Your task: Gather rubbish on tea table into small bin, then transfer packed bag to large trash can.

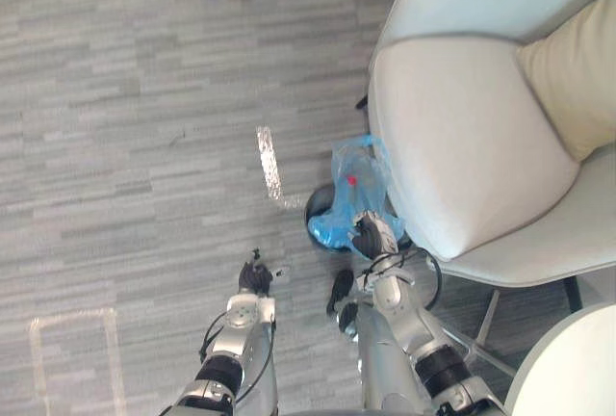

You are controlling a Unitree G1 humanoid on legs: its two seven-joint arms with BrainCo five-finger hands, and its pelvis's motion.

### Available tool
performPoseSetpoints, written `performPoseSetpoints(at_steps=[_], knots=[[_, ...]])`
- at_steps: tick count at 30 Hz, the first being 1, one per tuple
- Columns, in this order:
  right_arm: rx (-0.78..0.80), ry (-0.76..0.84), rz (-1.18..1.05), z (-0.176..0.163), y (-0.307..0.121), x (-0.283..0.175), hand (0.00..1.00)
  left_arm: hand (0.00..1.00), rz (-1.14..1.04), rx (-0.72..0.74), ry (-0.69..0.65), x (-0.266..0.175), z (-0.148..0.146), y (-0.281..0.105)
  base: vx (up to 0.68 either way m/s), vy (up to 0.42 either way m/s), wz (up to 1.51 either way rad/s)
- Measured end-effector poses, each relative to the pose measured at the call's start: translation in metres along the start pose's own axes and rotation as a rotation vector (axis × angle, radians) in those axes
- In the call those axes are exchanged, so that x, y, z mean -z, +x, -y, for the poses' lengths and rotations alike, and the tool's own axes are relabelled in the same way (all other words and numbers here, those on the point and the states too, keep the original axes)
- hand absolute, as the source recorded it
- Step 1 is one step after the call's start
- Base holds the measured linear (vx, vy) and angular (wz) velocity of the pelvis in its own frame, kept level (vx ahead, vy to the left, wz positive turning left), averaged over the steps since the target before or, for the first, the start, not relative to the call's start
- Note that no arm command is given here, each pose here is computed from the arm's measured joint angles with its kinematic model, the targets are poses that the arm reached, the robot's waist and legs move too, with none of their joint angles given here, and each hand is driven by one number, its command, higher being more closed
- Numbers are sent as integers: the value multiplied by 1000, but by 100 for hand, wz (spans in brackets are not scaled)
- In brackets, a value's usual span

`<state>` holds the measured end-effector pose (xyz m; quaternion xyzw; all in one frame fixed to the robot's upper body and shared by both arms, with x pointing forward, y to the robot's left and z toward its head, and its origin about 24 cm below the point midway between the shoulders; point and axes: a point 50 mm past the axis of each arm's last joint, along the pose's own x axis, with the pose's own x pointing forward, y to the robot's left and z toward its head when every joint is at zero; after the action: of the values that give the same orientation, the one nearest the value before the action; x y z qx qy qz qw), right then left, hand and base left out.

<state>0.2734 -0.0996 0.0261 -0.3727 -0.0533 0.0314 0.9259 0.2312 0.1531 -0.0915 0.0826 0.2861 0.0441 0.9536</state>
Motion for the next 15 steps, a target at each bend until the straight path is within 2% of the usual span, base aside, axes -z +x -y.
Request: performPoseSetpoints(at_steps=[7, 15], knots=[[-33, 2, 62, 7, -19, 0, 100, 0, -36, 14, 71, 21, -10, -10, 110, 33, -19], [-71, -37, 171, 28, -38, -2, 100, 0, 121, 55, 86, -4, -6, -20, 3, 32, -14]])
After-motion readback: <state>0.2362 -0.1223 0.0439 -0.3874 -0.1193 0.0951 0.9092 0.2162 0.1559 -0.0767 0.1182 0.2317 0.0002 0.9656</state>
